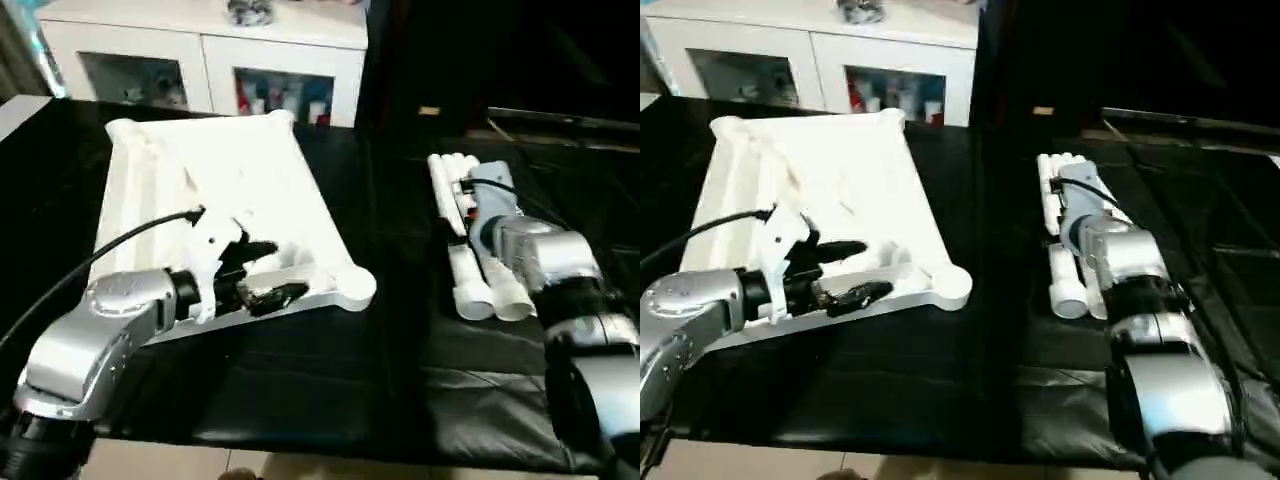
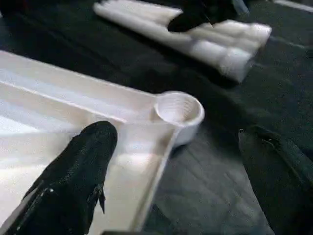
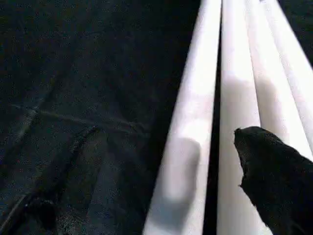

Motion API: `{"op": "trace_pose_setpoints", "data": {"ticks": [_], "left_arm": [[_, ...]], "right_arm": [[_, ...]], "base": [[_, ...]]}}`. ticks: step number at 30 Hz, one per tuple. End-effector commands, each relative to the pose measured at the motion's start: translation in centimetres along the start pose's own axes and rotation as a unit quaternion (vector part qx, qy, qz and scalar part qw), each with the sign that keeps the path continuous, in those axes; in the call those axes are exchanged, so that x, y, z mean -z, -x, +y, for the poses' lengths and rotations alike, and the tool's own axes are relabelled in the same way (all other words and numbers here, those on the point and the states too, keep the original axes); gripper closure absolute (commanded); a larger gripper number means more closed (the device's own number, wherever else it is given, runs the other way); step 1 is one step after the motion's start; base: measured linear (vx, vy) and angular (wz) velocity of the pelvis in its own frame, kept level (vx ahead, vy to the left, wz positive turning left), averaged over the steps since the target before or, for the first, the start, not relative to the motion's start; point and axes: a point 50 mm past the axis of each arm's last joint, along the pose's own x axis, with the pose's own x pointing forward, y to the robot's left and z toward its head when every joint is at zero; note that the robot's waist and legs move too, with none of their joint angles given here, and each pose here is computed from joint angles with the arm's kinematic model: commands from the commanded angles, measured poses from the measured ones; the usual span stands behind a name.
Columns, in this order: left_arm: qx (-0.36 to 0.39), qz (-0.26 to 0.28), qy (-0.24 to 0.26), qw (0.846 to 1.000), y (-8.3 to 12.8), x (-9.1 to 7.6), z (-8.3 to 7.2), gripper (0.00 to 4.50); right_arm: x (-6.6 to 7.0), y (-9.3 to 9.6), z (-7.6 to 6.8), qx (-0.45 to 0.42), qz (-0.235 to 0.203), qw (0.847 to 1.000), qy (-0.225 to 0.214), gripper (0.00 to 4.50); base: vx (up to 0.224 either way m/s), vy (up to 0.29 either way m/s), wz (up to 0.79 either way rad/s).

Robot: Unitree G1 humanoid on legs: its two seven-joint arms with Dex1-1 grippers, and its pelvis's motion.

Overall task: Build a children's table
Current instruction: Move to table, then pick table leg

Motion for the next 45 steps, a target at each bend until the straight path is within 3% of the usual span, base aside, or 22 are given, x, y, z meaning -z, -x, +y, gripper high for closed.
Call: {"op": "trace_pose_setpoints", "data": {"ticks": [1, 7, 17, 23, 30, 45], "left_arm": [[0.015, -0.001, -0.009, 1.000, -0.1, -0.7, -0.3, 0.04], [0.019, 0.008, -0.001, 1.000, 0.1, -0.6, -0.3, 0.04], [0.040, 0.010, 0.008, 0.999, 0.3, -0.6, -0.9, 0.04], [0.059, 0.007, 0.008, 0.998, 0.3, -0.8, -1.6, 0.00], [0.057, 0.009, 0.010, 0.998, 0.3, -0.7, -1.7, 0.00], [0.046, 0.007, 0.003, 0.999, 0.5, -1.0, -1.5, 0.00]], "right_arm": [[-0.3, 0.0, -0.4, 0.007, -0.002, 1.000, 0.002, 0.00], [0.8, -0.6, 0.3, -0.028, 0.029, 0.999, -0.002, 0.00], [1.9, -0.8, -0.2, -0.011, 0.055, 0.998, -0.008, 0.00], [3.0, -0.9, 0.2, -0.035, 0.080, 0.996, -0.015, 0.39], [4.3, -1.0, 0.5, -0.044, 0.114, 0.992, -0.032, 1.16], [4.9, -0.9, 0.4, -0.056, 0.125, 0.986, -0.095, 2.48]], "base": [[0.000, 0.000, 0.00], [0.000, 0.000, 0.00], [0.000, 0.000, 0.00], [0.000, 0.000, 0.00], [0.000, 0.000, 0.00], [0.000, 0.000, 0.00]]}}
